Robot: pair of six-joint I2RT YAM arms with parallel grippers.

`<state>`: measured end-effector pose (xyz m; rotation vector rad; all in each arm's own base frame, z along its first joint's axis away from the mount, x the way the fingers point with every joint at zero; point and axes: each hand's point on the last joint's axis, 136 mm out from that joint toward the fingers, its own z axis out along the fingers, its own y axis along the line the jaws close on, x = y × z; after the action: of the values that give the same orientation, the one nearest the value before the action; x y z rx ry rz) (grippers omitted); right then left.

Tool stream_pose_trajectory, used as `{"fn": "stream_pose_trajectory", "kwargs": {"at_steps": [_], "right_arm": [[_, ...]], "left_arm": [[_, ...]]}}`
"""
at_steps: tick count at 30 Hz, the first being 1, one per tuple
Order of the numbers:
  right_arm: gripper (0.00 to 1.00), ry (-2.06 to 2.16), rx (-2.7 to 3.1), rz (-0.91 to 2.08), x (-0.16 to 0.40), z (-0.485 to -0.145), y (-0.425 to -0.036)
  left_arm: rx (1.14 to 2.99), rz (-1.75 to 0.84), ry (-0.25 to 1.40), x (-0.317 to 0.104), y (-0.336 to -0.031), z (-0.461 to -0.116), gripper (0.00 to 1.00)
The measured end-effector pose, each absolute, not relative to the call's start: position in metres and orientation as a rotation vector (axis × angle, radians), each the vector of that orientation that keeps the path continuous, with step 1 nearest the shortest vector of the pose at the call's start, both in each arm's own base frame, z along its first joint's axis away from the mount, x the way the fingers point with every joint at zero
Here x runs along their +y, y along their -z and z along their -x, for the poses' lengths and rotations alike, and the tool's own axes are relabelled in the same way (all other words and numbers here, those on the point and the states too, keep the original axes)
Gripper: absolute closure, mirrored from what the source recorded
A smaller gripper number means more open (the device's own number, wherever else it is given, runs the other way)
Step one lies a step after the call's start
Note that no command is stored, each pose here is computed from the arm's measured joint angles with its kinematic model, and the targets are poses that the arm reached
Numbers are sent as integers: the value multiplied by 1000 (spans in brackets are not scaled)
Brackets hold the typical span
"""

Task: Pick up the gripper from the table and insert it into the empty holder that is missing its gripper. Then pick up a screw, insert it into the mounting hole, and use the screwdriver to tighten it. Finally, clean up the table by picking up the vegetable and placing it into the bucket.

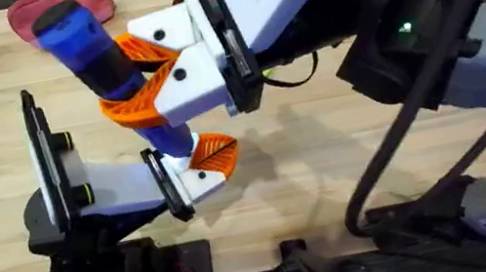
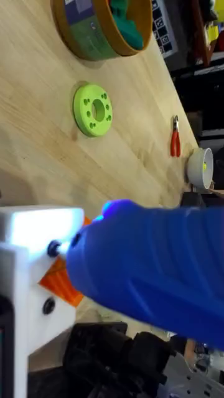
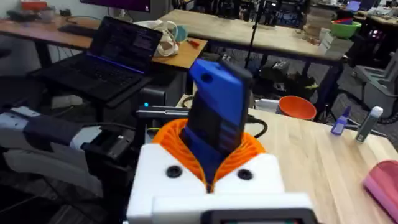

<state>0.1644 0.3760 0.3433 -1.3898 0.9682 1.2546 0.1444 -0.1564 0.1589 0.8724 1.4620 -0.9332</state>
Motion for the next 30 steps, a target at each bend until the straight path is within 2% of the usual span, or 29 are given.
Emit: {"fn": "stream_pose_trajectory", "kwargs": {"at_steps": [15, 24, 30], "right_arm": [[992, -1256, 928, 1379, 374, -165, -359], [992, -1227, 969, 1356, 362, -177, -393], [993, -1169, 1254, 1369, 351, -196, -378]], "left_arm": [[1461, -874, 935, -157, -159, -144, 981], [1461, -874, 935, -157, -159, -144, 981], [1461, -874, 935, -157, -159, -144, 981]]}}
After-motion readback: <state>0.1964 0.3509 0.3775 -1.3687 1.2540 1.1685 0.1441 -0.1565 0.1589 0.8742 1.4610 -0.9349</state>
